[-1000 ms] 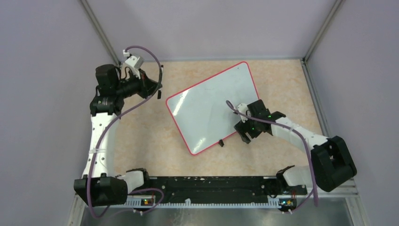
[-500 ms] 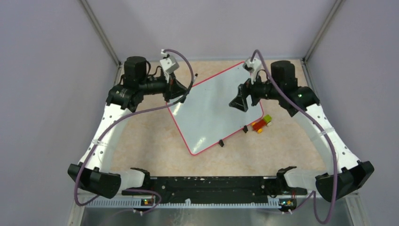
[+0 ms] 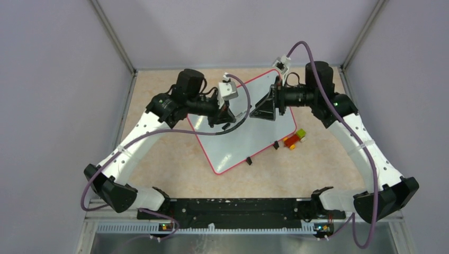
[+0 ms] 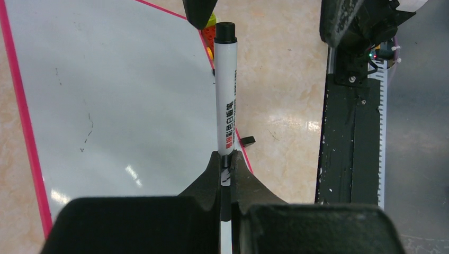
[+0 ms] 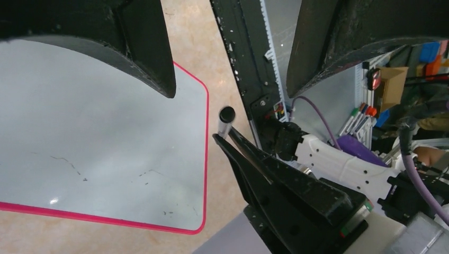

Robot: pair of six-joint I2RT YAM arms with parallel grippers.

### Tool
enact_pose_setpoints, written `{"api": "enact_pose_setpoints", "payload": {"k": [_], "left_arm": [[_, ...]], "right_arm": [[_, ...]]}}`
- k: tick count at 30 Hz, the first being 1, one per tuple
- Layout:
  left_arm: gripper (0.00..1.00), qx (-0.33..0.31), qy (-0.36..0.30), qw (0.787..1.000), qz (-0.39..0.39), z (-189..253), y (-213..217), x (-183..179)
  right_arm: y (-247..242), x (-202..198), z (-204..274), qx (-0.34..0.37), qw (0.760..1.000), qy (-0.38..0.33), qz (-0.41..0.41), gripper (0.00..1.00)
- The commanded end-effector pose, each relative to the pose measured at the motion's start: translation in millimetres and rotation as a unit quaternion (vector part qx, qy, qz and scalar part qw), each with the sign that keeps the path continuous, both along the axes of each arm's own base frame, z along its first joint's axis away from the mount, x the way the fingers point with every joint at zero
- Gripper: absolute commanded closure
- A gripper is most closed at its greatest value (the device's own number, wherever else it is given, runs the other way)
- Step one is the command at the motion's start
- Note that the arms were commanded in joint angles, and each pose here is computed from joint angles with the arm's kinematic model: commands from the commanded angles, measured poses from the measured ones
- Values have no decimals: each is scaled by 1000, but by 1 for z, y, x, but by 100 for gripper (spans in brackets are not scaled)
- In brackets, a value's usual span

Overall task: Write a sentence on the whiteboard
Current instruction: Pass from the left arm to the right

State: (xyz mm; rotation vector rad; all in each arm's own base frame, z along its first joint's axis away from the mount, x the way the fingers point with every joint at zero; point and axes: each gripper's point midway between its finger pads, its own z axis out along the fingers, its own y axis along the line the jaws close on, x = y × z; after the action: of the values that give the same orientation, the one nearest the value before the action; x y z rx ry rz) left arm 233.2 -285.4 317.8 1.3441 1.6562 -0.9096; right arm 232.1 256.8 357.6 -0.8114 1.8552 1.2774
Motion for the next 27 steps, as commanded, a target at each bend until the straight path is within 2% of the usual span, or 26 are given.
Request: {"api": "enact_pose_setpoints", "payload": {"k": [1,12,18,22,23,24,26,27], "left_arm": [[100,12,-32,999,-6,8,-11,2],[100,22,-39,999,-18,9,-27,-2],[100,24,-38,999,-28,8,-32,-7],[100,29,-37,998,-30,4,-33,-7],[100,29,-37,998,-30,4,-33,-7],[100,30,-38,998,-29,4,-33,-6],[100,31,-40,998,-26,5,-33,-5],[100,31,-43,998,-24,6,-33,-4]], "right_arm": [[11,-1,2,11,1000,4,12,32],[28,4,-31,-19,999,34,11,58],[32,8,-32,-21,999,36,7,73],[33,7,-27,-15,999,33,12,73],[33,6,-27,-14,999,36,15,76],[34,6,-27,-13,999,37,18,87],[34,5,-31,-16,999,38,18,100],[33,5,-32,-18,999,39,20,100]]}}
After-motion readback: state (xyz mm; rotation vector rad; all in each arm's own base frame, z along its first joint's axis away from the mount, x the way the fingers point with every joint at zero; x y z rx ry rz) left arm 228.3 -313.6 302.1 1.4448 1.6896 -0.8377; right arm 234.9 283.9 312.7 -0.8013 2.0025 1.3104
